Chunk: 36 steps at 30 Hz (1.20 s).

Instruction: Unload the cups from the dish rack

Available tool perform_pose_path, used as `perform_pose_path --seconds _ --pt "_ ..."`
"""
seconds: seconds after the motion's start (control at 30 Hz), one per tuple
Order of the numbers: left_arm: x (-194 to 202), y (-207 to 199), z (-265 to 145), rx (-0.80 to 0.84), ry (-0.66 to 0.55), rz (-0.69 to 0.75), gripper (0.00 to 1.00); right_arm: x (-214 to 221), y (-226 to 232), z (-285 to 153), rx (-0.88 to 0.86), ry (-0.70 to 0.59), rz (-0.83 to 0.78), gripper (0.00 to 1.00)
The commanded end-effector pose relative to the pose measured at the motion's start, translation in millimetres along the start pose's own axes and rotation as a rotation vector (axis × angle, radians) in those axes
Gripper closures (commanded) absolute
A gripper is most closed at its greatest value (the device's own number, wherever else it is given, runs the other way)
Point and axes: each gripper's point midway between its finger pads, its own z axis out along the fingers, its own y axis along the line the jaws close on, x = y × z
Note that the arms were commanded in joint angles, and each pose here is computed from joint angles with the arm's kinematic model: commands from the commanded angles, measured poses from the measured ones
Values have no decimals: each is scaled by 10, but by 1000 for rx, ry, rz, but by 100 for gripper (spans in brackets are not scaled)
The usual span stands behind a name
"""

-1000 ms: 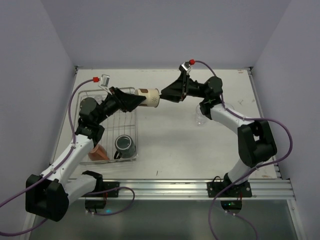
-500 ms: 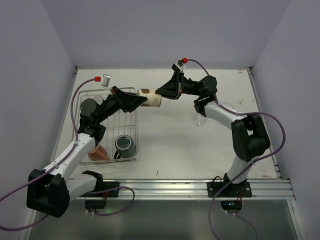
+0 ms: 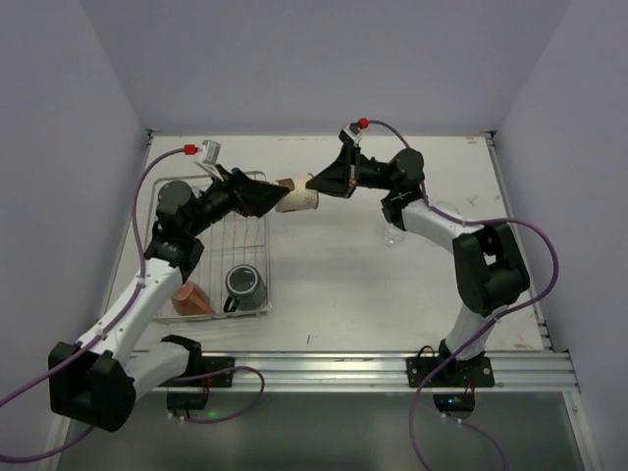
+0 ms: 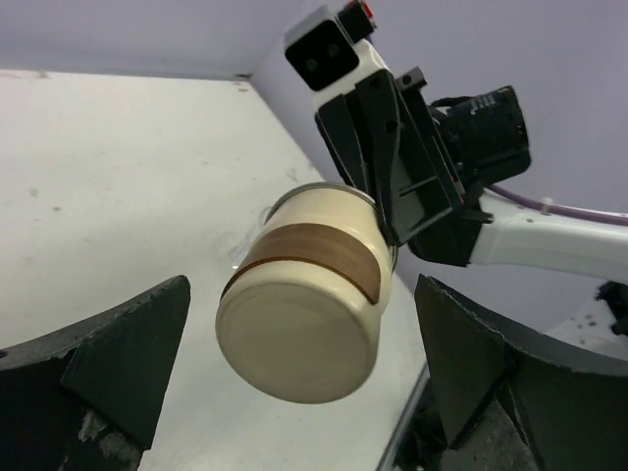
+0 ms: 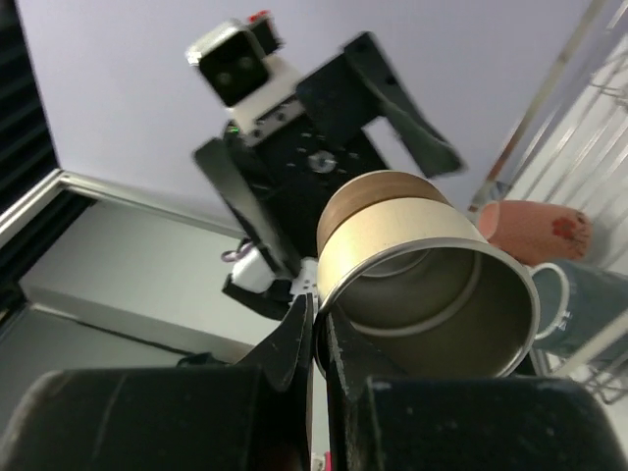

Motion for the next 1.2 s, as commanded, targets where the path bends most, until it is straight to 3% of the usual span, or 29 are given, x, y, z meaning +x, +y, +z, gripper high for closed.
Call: perform_pose_path --seconds 0.0,0.03,0.1,0.13,0.17,0.23,0.3,0.37,0.53,0.73,1.17 --pt "-310 159 -180 -213 -60 153 0 -24 -37 -125 64 -29 -82 100" --pt "-460 142 -217 -261 -92 174 0 -52 -94 -146 90 -43 -144 100" --pt "-514 440 -381 -463 -100 166 0 -68 -215 -194 188 -61 -97 100" --pt "-586 486 -451 -521 -126 174 0 -87 -293 -217 231 -60 -195 100" --pt "-732 584 -564 -625 -181 184 0 -119 -509 -284 351 -104 -113 100" --pt "-803 704 -728 -744 -203 195 0 -231 -572 -361 476 -132 -237 100" --pt "-841 907 -962 -918 -229 185 0 -312 -802 -536 658 -191 -197 100" --pt "-856 1079 -1133 -1072 -225 168 0 -383 -1013 -762 862 -225 -224 100" --pt "-700 1457 -1160 -1247 -112 135 0 -395 -1401 -1116 1149 -226 -261 100" --pt "-554 1799 -1073 -1332 10 114 0 -275 -1666 -1273 1376 -183 -299 100" --pt "-434 2150 -820 -1287 94 75 1 -169 -2105 -1513 1709 -86 -356 100"
